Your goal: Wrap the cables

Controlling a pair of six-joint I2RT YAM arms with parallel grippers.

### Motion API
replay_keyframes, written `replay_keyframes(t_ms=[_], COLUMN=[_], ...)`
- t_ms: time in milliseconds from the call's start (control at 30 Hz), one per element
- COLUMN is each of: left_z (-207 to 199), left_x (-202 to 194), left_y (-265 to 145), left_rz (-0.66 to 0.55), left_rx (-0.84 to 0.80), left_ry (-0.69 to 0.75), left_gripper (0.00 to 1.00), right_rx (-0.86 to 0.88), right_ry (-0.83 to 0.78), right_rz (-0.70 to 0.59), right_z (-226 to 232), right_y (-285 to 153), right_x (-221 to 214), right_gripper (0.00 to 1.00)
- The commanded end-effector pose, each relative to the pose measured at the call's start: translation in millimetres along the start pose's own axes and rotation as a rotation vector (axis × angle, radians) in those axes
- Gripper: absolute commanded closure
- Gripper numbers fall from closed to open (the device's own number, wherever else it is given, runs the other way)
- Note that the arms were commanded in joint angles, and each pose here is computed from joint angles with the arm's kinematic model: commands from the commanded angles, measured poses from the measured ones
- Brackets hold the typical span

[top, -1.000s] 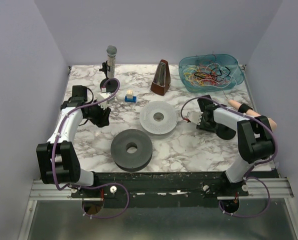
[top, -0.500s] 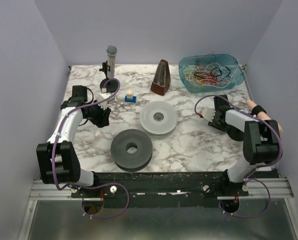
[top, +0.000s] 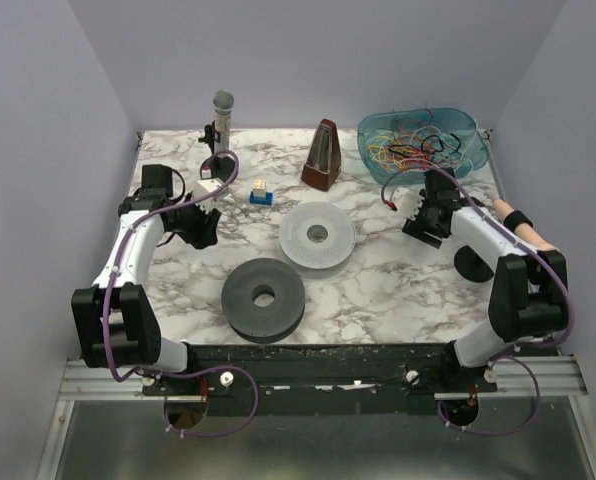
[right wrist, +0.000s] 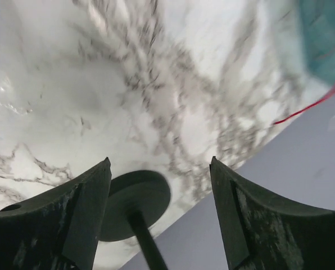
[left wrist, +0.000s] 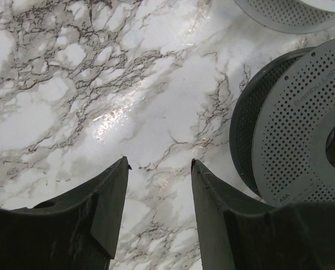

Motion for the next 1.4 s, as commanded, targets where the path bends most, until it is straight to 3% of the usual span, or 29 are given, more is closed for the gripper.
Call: replay_keyframes(t_ms=[0, 200, 333, 367, 467, 700, 900, 1133, 1367], left_z=[5, 8, 11, 11, 14, 14, 15, 18, 20], left_x=[10, 20, 28, 29, 35, 39, 37, 32, 32], left_y=[-7, -16, -19, -19, -22, -27, -25, -22, -23], left_rz=[-0.019, -0.022, -0.042, -0.043, -0.048, -0.017, 0.023, 0.060, 0.079], left_rx=[0.023, 0.060, 0.076, 0.079, 0.103, 0.148, 0.166, 0.169, 0.176], left_ry=[-0.008, -0.028, -0.068, -0.082, -0.120, -0.160, -0.204, -0.219, -0.210], left_gripper=[0.43, 0.37, 0.20, 0.19, 0.14, 0.13, 0.13, 0.13, 0.13], right_rx=[0.009, -0.017, -0.085, -0.107, -0.242, -0.462, -0.422, -0.463, -0.388], right_ry=[-0.016, 0.126, 0.285, 0.324, 0.425, 0.561, 0.657, 0.698, 0.694], right_rz=[-0.174, -0.431, -0.536, -0.542, -0.518, -0.411, -0.366, -0.230, -0.181], right_z=[-10, -40, -82, -92, -128, -195, -212, -215, -206], right_y=[-36, -84, -114, -116, -109, -62, -13, 27, 60], right_x=[36, 73, 104, 110, 122, 130, 132, 111, 98], right_gripper=[0.17, 0.09, 0.08, 0.08, 0.09, 0.12, 0.12, 0.21, 0.26])
Point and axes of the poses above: each gripper's point midway between its finger pads, its own y axis out along the fingers, its own z axis along the line the jaws close on, x = y × z, the point moved 9 cm from there along -y, back along the fingers, and after that the axes turned 4 degrees about y, right-handed, at the moved point
